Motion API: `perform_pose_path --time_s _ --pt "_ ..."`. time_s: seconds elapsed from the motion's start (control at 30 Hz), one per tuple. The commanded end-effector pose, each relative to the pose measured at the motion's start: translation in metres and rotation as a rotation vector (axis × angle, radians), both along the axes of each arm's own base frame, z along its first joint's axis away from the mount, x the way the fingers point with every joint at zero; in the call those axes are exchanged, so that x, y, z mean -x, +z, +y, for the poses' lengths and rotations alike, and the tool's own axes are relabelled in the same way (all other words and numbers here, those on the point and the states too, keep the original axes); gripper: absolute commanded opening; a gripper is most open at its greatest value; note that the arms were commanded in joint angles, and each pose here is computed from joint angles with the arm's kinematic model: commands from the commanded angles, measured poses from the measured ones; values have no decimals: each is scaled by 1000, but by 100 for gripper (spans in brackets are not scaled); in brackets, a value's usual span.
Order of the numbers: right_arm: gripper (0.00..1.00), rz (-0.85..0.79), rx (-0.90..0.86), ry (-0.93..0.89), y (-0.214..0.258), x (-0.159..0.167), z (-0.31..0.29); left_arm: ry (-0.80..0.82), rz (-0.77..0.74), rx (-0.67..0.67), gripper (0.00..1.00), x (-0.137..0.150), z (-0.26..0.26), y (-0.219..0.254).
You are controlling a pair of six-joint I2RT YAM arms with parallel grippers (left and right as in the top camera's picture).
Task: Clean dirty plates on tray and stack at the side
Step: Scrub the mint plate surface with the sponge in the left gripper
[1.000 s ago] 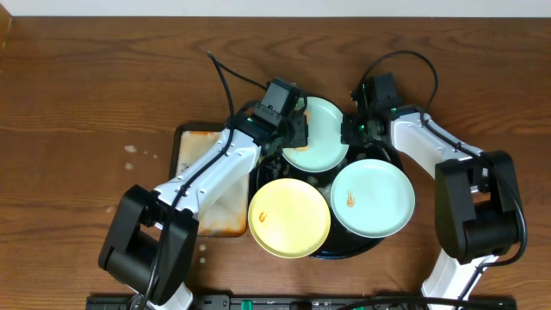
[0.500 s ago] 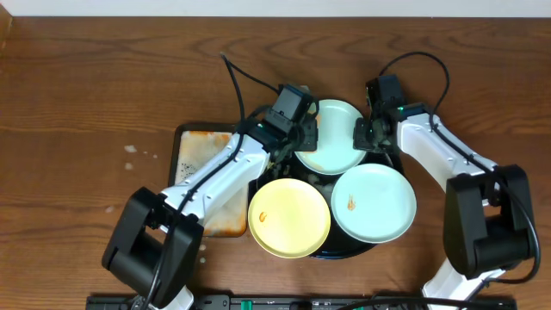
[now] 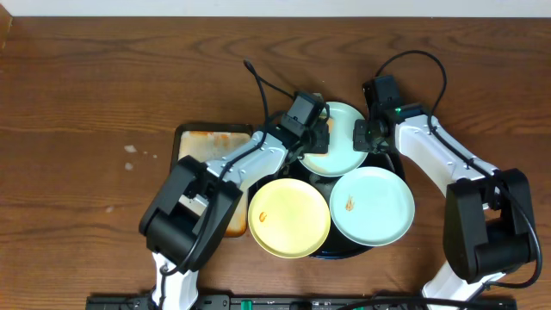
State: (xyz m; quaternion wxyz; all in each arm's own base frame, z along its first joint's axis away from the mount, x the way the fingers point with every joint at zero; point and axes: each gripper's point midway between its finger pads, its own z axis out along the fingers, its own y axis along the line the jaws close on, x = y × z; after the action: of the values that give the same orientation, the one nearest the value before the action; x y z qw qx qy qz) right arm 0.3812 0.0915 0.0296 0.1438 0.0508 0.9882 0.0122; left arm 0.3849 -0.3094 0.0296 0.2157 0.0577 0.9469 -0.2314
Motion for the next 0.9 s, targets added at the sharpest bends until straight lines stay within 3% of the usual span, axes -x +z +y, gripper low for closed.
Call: perform_pose_path --time_s 0.0,0.23,0.5,0.63,0.73,0.87 --pt "1 -8 38 16 3 4 -2 -19 45 58 8 6 -14 1" --pt "1 -8 42 15 3 4 -3 -50 50 32 8 13 -17 -6" --pt "1 0 44 16 3 6 -4 9 -13 -328 8 6 45 -39" --pt "1 3 45 16 2 6 -4 50 -34 -434 8 3 65 -40" --pt "1 7 47 19 2 7 -4 25 4 -395 8 8 57 -38" --pt "1 6 51 23 2 7 -5 6 104 -202 8 18 21 -27"
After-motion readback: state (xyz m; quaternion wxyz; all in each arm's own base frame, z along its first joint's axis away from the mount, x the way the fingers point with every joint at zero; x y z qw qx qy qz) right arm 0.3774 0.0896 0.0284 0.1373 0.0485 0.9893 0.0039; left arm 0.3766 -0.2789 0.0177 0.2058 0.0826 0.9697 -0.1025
